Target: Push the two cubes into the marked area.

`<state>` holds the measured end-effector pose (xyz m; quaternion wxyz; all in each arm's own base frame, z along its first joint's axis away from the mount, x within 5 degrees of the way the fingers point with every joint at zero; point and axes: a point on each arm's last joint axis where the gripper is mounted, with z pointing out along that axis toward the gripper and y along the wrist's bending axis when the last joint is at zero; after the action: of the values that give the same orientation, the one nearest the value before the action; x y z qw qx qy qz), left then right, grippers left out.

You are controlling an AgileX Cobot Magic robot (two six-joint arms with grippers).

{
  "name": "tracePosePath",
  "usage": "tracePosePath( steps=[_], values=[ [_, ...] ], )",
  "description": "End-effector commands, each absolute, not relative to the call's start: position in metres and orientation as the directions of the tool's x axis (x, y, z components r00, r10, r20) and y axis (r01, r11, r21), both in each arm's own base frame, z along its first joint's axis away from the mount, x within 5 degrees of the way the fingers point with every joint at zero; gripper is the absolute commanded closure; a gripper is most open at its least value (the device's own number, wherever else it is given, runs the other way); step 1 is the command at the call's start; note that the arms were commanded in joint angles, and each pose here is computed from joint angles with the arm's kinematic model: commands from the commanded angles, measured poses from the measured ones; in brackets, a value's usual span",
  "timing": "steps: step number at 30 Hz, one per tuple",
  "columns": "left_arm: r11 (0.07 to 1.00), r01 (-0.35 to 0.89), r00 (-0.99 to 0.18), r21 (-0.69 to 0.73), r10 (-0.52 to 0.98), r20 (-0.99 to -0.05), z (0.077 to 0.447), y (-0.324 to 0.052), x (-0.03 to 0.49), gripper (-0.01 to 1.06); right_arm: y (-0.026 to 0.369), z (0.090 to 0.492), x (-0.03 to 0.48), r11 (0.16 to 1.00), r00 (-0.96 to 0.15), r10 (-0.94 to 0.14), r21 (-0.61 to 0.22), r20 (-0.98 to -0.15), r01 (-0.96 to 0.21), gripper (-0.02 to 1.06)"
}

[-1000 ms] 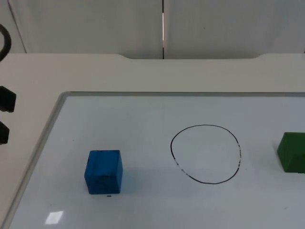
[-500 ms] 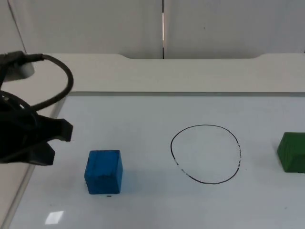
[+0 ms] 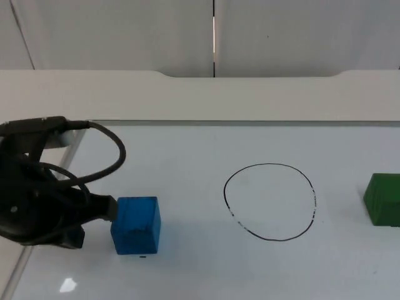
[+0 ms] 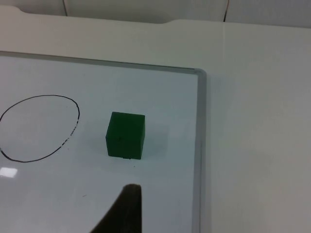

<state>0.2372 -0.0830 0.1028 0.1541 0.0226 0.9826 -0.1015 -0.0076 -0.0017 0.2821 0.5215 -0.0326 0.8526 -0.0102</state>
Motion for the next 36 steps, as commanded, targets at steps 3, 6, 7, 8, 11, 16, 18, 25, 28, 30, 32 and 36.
tracePosePath(
  steps=[3, 6, 7, 8, 11, 16, 18, 25, 28, 30, 32, 36],
  values=[
    [0.981, 0.019, -0.952, -0.191, -0.040, -0.303, 0.093, -0.084, 0.242, 1.05, -0.002, 0.280, -0.007, 0.998, -0.456, -0.061, -0.050, -0.888, -0.037, -0.01],
    [0.981, 0.017, -0.954, -0.191, -0.041, -0.298, 0.091, -0.085, 0.246, 1.05, -0.002, 0.280, -0.007, 0.998, -0.456, -0.061, -0.050, -0.888, -0.037, -0.01],
    [0.981, 0.014, -0.953, -0.194, -0.046, -0.300, 0.090, -0.086, 0.249, 1.05, -0.002, 0.280, -0.007, 0.998, -0.457, -0.059, -0.048, -0.888, -0.036, -0.01],
    [0.981, 0.014, -0.952, -0.194, -0.046, -0.302, 0.090, -0.087, 0.251, 1.05, -0.002, 0.280, -0.007, 0.998, -0.457, -0.059, -0.048, -0.888, -0.036, -0.01],
    [0.980, 0.016, -0.951, -0.197, -0.046, -0.306, 0.090, -0.088, 0.256, 1.05, -0.002, 0.280, -0.007, 0.998, -0.457, -0.059, -0.048, -0.888, -0.036, -0.01],
    [0.977, 0.005, -0.950, -0.212, -0.062, -0.306, 0.091, -0.092, 0.259, 1.05, -0.002, 0.280, -0.007, 0.998, -0.457, -0.059, -0.048, -0.888, -0.036, -0.01],
    [0.978, 0.024, -0.948, -0.208, -0.044, -0.315, 0.090, -0.098, 0.259, 1.05, -0.002, 0.280, -0.007, 0.998, -0.457, -0.059, -0.048, -0.888, -0.036, -0.01],
    [0.977, 0.039, -0.955, -0.209, -0.025, -0.297, 0.083, -0.111, 0.253, 1.05, -0.002, 0.280, -0.007, 0.998, -0.457, -0.059, -0.048, -0.888, -0.036, -0.01],
    [0.977, 0.046, -0.956, -0.210, -0.018, -0.293, 0.081, -0.118, 0.251, 1.05, -0.002, 0.280, -0.007, 0.998, -0.457, -0.059, -0.048, -0.888, -0.036, -0.01],
    [0.976, 0.057, -0.954, -0.208, -0.008, -0.299, 0.080, -0.122, 0.249, 1.05, -0.002, 0.280, -0.007, 0.998, -0.457, -0.059, -0.048, -0.888, -0.036, -0.01],
    [0.976, 0.061, -0.951, -0.208, -0.007, -0.310, 0.080, -0.126, 0.248, 1.05, -0.002, 0.280, -0.007, 0.998, -0.457, -0.059, -0.048, -0.888, -0.036, -0.01],
    [0.974, 0.082, -0.950, -0.210, 0.013, -0.311, 0.080, -0.133, 0.245, 1.05, -0.002, 0.280, -0.007, 0.998, -0.457, -0.059, -0.048, -0.888, -0.036, -0.01]
  ],
)
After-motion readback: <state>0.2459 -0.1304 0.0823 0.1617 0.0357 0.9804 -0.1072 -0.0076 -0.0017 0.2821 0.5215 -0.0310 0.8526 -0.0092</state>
